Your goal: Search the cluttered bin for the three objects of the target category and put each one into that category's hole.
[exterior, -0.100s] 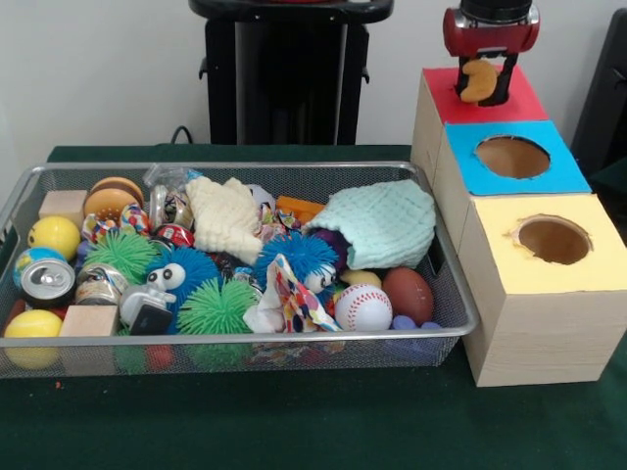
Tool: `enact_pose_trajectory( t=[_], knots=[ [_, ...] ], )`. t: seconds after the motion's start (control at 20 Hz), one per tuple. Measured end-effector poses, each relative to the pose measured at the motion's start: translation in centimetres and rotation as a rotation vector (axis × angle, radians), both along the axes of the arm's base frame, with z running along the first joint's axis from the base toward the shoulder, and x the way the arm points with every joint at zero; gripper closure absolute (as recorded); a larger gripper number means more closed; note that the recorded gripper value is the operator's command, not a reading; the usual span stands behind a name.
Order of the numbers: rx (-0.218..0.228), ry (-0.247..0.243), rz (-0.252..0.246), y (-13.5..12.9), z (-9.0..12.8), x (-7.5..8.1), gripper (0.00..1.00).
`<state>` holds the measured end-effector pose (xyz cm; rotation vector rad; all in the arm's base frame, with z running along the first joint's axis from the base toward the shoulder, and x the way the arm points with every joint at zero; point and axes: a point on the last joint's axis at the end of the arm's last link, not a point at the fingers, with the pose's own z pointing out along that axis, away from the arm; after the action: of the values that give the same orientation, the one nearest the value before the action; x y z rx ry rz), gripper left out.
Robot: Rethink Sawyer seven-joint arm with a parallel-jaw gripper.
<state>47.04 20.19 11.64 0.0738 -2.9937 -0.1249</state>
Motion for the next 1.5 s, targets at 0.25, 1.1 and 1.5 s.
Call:
enact_pose_trajectory(
  t=[0.25, 1.1, 1.5],
  knots=[
    [-0.003, -0.016, -0.004, -0.1, -0.2, -0.3, 0.0],
    [-0.029, -0.121, 0.06, 1.0, -7.8, -2.6, 0.0],
    [-0.042, -0.09, 0.071, 1.1, -9.6, -3.0, 1.0]
  ],
)
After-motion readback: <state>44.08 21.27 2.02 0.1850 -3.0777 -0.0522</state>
